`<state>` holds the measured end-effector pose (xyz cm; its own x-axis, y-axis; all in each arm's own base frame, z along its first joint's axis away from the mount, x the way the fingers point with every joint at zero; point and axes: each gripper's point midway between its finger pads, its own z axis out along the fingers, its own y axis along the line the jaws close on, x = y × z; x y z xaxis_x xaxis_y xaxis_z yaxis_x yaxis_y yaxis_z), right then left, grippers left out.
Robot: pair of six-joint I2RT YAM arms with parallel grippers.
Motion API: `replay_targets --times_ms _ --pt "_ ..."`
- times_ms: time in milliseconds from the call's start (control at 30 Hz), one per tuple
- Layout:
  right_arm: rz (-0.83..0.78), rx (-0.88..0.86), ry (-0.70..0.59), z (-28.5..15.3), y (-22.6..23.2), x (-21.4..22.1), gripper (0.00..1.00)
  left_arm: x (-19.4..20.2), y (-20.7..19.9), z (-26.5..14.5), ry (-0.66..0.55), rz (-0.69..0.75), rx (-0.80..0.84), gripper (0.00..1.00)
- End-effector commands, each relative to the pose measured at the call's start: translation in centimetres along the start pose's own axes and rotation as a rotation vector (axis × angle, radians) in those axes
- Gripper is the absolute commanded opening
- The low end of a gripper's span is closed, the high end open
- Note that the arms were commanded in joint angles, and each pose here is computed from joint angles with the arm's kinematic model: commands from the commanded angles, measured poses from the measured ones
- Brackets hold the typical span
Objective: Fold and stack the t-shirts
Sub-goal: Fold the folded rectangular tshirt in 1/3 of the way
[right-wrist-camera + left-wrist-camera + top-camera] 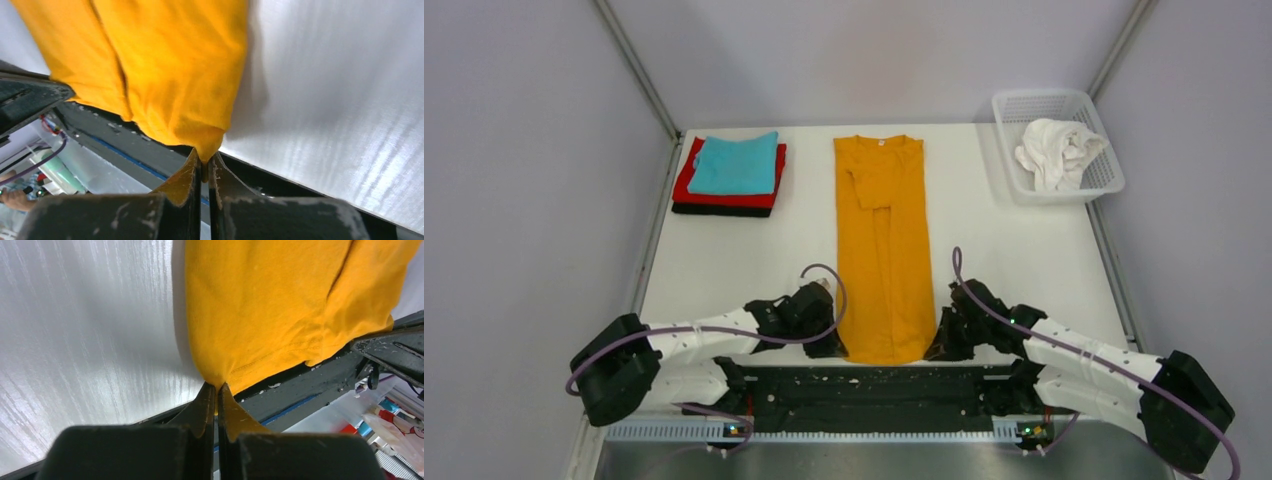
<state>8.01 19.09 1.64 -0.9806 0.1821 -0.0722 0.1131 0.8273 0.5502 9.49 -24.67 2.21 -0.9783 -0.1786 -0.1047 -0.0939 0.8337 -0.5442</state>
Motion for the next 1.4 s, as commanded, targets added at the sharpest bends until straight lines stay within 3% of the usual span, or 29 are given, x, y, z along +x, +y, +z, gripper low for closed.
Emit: replay_targets --times_ms 0,267,633,1033,1367 --pt "-0.118 -0.114 -0.104 -1.3 4.3 -2.8 0.0 -1.1 -3.2 -1.6 -0.046 0.029 0.109 0.0" --pt "-0.203 -0.121 -0.218 -2.6 7.6 -6.8 0.0 -6.0 -7.1 -3.1 -0.186 0.063 0.148 0.0" --pt "-0.211 -0.107 -0.428 -3.9 11.3 -17.8 0.0 -18.2 -10.0 -5.0 -0.355 0.074 0.153 0.0" --pt "-0.2 -0.06 -0.562 -4.2 11.8 -28.7 0.0 -27.9 -10.3 -3.4 -0.353 0.066 0.121 0.0" --pt "-0.196 -0.09 -0.533 -1.7 11.4 -32.9 0.0 -32.5 -9.1 -1.4 -0.337 0.056 0.098 0.0"
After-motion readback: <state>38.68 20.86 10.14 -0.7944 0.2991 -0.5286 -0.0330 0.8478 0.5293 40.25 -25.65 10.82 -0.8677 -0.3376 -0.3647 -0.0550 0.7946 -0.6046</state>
